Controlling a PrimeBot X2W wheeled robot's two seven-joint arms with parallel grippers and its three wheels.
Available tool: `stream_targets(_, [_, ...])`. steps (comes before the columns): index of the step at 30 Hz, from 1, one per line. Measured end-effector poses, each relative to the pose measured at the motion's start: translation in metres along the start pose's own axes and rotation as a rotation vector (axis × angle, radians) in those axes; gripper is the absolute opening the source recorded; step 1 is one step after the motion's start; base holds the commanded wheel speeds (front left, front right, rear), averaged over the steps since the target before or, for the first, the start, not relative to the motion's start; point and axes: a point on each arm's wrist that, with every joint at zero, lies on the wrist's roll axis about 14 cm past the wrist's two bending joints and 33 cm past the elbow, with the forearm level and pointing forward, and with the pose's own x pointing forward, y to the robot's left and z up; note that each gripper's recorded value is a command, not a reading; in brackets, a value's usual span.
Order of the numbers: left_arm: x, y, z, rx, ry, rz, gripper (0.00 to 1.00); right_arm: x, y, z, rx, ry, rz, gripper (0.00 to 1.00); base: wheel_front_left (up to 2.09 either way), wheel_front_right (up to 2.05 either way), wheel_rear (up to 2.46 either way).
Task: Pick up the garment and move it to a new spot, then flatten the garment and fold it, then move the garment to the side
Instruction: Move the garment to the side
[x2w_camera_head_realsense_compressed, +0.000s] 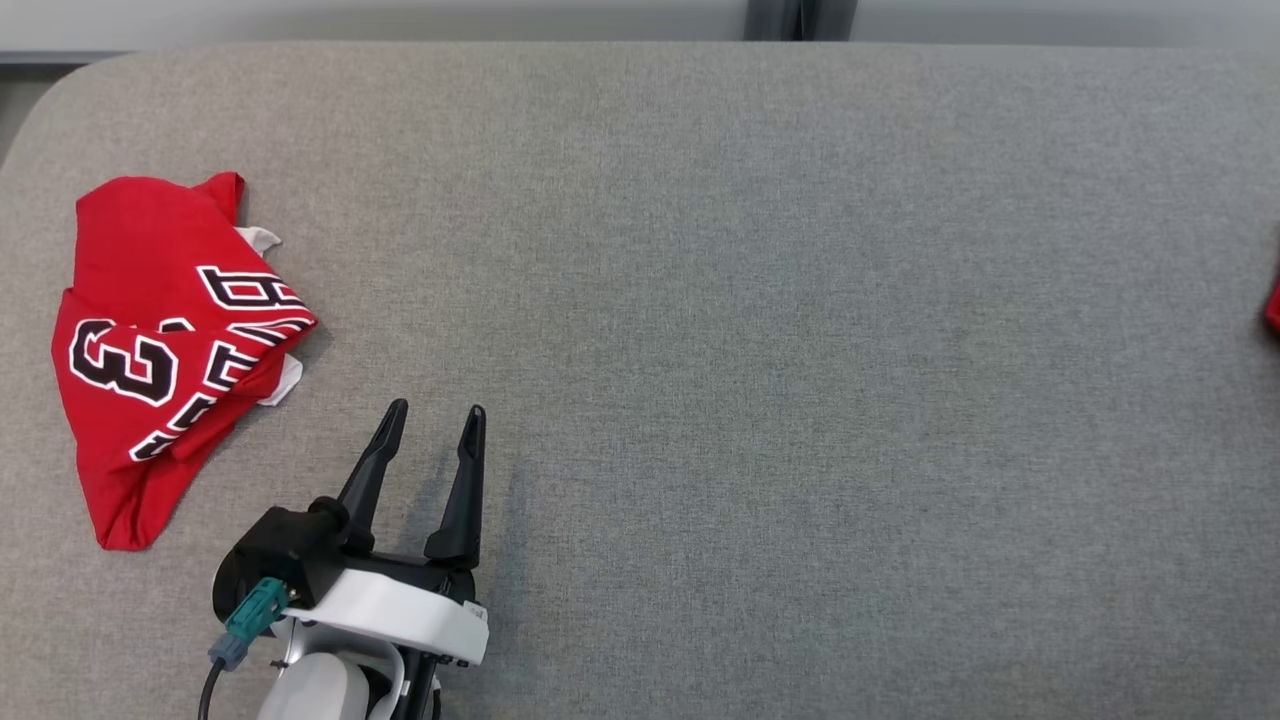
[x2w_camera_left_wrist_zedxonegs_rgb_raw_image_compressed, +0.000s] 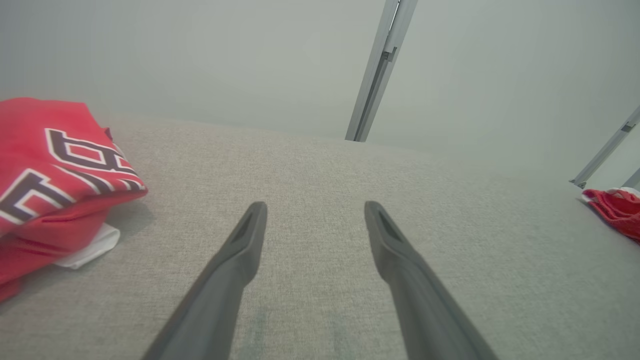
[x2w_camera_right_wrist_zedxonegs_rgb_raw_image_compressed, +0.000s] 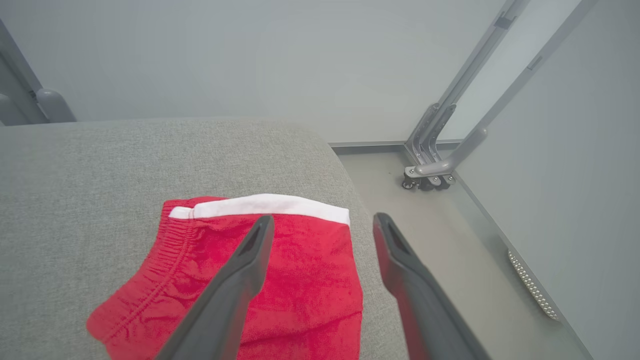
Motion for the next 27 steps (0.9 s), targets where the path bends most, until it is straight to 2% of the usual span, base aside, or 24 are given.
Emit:
stream_targets(8, [-0.011, -0.004, 0.017, -0.005, -0.046, 0.003, 1.0, -0.013, 0.048, 0.06, 0.078, -0.203, 0.134, 1.0, 0.0, 0.0, 0.0])
stream_targets(16, [-0.026, -0.002, 0.047, 0.003, -0.134, 0.028, 1.0, -0.059, 0.122, 0.128, 0.189, -0.435, 0.378, 1.0, 0.0, 0.0, 0.0])
stream_targets(22, [-0.04, 0.001, 0.063, 0.006, -0.184, 0.048, 1.0, -0.107, 0.169, 0.131, 0.277, -0.542, 0.529, 1.0, 0.0, 0.0, 0.0])
stream_targets(27, [-0.048, 0.002, 0.071, 0.008, -0.209, 0.055, 1.0, -0.143, 0.195, 0.111, 0.33, -0.594, 0.59, 1.0, 0.0, 0.0, 0.0])
